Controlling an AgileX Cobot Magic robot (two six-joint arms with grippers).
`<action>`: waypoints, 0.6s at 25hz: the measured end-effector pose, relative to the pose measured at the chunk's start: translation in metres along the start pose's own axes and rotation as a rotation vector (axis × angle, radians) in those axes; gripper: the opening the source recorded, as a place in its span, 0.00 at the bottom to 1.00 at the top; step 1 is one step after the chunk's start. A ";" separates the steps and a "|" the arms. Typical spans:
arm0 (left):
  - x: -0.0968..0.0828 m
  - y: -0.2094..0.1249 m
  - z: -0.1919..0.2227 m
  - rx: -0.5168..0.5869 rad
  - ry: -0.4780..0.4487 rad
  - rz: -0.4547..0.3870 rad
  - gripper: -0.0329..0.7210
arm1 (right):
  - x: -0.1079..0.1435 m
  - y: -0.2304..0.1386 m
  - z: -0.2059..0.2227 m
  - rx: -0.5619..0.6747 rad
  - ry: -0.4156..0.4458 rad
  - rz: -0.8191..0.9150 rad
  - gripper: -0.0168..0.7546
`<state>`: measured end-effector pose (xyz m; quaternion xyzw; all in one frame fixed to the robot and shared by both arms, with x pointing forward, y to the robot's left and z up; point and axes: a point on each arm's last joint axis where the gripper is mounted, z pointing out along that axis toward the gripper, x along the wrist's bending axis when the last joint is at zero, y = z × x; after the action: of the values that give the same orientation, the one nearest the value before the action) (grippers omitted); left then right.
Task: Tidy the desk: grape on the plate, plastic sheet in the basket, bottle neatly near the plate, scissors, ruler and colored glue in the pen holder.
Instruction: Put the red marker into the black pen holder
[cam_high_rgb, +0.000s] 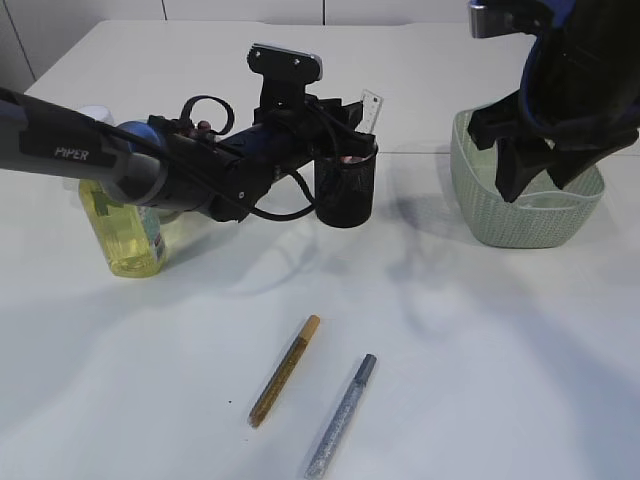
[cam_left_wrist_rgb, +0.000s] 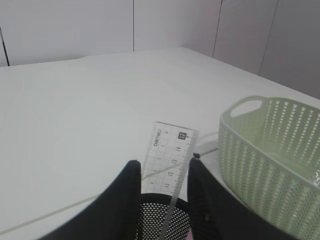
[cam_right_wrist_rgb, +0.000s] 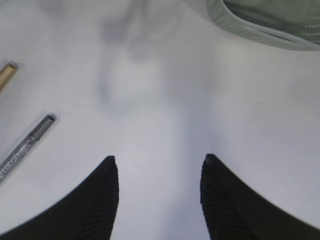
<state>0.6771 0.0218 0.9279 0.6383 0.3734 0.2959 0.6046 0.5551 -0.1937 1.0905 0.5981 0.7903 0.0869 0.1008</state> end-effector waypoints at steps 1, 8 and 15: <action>0.000 0.000 0.000 0.000 0.000 0.000 0.36 | 0.000 0.000 0.000 0.000 0.000 0.000 0.56; -0.001 0.017 -0.003 -0.008 0.000 0.002 0.36 | 0.000 0.000 0.000 0.000 0.000 0.000 0.56; -0.004 0.061 -0.019 0.093 0.015 0.004 0.36 | 0.000 0.000 0.000 -0.002 0.002 0.001 0.56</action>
<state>0.6661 0.0297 0.9903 0.6641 0.3899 0.2843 0.5710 0.5552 -0.1935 1.0909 0.5982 0.7901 0.0880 0.1005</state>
